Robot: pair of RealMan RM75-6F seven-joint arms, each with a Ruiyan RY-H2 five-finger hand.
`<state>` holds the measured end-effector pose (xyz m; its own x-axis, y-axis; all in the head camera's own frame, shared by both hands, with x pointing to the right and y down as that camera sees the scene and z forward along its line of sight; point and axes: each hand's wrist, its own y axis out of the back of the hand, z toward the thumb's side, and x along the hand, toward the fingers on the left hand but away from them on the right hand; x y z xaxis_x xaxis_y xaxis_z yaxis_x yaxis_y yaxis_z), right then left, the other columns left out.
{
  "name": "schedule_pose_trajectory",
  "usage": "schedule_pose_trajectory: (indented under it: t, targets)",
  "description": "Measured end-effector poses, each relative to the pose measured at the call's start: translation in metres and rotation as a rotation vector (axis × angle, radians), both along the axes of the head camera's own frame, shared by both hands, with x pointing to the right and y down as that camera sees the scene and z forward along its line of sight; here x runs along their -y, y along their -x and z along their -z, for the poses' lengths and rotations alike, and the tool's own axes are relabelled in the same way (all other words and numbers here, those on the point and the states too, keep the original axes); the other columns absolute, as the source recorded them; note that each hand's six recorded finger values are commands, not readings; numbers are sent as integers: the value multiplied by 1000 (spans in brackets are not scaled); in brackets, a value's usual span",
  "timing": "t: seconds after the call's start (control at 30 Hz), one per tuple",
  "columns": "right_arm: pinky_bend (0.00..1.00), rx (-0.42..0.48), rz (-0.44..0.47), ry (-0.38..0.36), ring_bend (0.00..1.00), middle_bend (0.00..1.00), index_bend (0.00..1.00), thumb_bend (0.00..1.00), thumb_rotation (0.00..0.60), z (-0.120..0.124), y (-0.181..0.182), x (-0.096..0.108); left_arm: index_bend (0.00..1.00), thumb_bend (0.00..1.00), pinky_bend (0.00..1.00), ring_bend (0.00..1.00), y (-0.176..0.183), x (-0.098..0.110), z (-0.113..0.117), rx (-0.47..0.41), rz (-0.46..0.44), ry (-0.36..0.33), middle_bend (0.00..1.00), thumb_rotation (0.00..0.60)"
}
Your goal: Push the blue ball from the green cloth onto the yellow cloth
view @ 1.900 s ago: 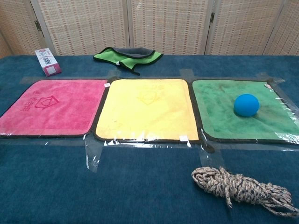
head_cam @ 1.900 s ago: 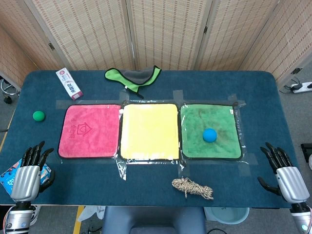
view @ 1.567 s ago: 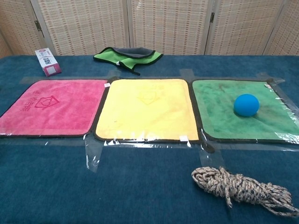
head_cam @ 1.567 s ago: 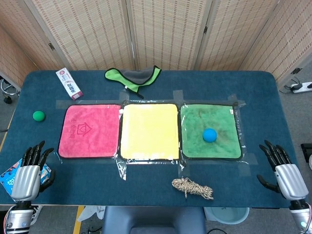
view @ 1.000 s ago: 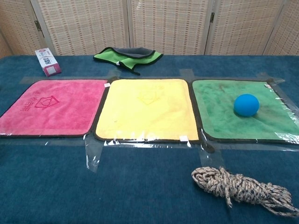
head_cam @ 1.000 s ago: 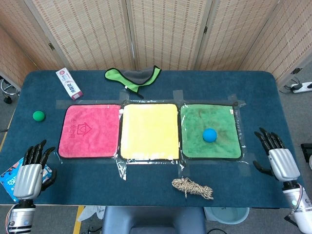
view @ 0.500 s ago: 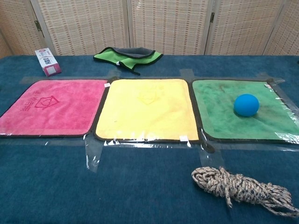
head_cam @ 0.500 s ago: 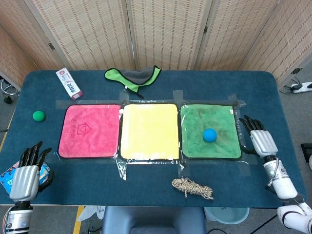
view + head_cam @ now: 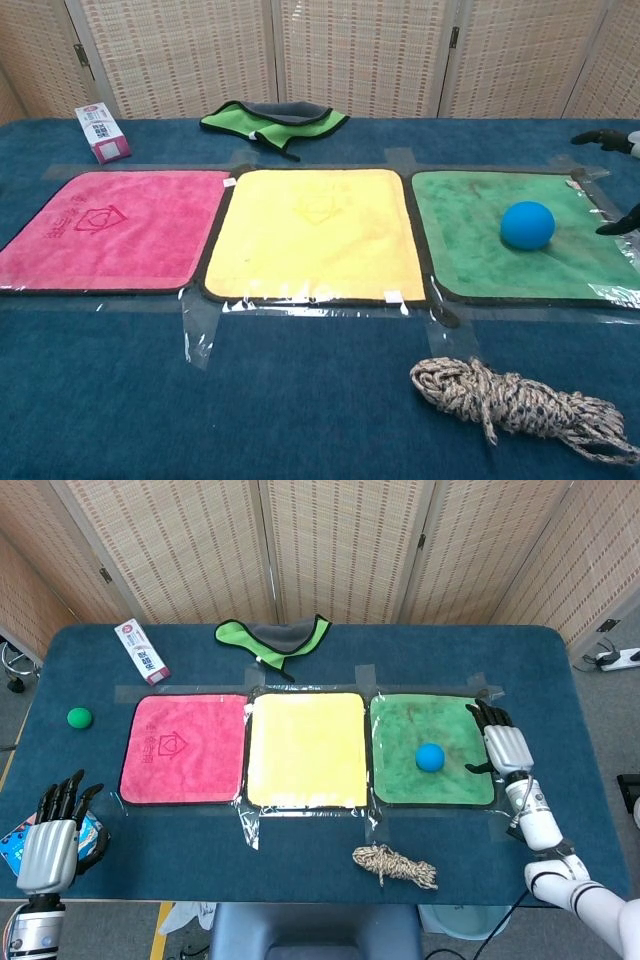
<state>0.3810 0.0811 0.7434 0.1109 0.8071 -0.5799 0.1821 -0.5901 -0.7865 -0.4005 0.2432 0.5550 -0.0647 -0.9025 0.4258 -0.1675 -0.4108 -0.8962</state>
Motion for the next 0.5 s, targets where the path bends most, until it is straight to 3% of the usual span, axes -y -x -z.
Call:
schedule_pose_trajectory:
  t: [0.5]
  targets:
    - [0, 5, 62, -10, 0, 0, 0, 141, 600, -26, 49, 19, 193, 509, 0, 61, 6, -4, 3, 6, 18, -3, 51, 600]
